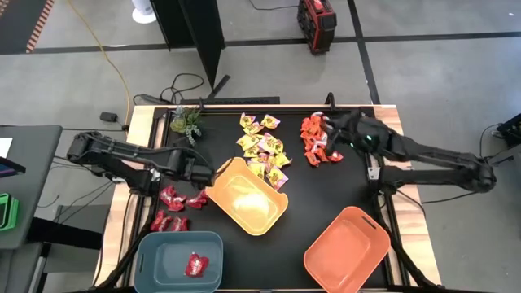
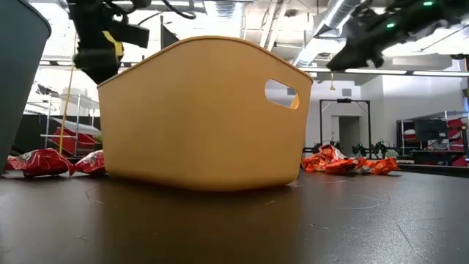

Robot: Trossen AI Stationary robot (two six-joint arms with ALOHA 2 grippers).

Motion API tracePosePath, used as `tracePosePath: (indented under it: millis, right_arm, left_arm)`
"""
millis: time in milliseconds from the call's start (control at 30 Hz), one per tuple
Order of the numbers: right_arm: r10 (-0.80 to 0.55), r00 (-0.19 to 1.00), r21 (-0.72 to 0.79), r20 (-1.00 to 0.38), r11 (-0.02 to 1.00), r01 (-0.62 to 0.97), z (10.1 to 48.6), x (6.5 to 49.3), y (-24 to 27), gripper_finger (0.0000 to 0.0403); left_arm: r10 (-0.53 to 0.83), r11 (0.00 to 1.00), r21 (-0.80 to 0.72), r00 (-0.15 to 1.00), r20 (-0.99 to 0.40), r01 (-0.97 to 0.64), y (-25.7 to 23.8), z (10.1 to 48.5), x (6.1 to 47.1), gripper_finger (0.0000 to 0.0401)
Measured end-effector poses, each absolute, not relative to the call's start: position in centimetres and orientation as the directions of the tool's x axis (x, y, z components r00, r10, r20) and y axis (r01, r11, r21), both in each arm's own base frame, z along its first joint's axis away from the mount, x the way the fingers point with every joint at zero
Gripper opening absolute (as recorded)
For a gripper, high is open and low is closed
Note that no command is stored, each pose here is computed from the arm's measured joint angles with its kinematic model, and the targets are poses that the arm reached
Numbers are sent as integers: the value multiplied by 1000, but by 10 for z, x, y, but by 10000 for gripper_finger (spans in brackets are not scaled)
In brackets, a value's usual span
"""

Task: Sort candy
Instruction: Put the red candy into the blue bin

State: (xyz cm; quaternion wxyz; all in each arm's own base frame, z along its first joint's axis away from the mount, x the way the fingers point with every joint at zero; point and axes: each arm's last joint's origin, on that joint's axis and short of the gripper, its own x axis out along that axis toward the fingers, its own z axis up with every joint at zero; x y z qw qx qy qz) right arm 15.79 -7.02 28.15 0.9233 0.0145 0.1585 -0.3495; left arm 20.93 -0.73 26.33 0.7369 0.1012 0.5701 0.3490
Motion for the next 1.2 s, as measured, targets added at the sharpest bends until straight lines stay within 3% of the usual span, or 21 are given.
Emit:
tracePosePath:
  millis: [133,233,367,567,733,867,1200]
  right_arm:
    - [-660,641,-191,-392,740,645,289,175,-86,113]
    - [-638,600,-244,-483,756,608,292,185,-93,109]
    - [-628,577,-297,-522,768,568,295,199,-100,115]
    - [-620,569,-394,-540,784,480,300,213,-106,178]
    - [-623,578,-439,-526,782,443,303,218,-109,265]
    - [-630,582,-451,-515,776,441,304,218,-110,311]
    - [-636,592,-453,-495,771,449,306,219,-111,325]
  left_arm:
    - [652,673,574,9,-758,-467,1,262,200,191]
    - [495,749,464,-67,-867,-472,6,250,195,175]
    - [263,868,257,-45,-964,-424,5,225,194,170]
    - [74,907,107,-97,-993,-408,8,195,181,199]
    - [-2,899,-30,65,-998,-437,11,189,176,239]
    - [-2,876,-101,205,-979,-471,15,186,172,260]
    - [142,729,-149,360,-922,-668,21,180,174,261]
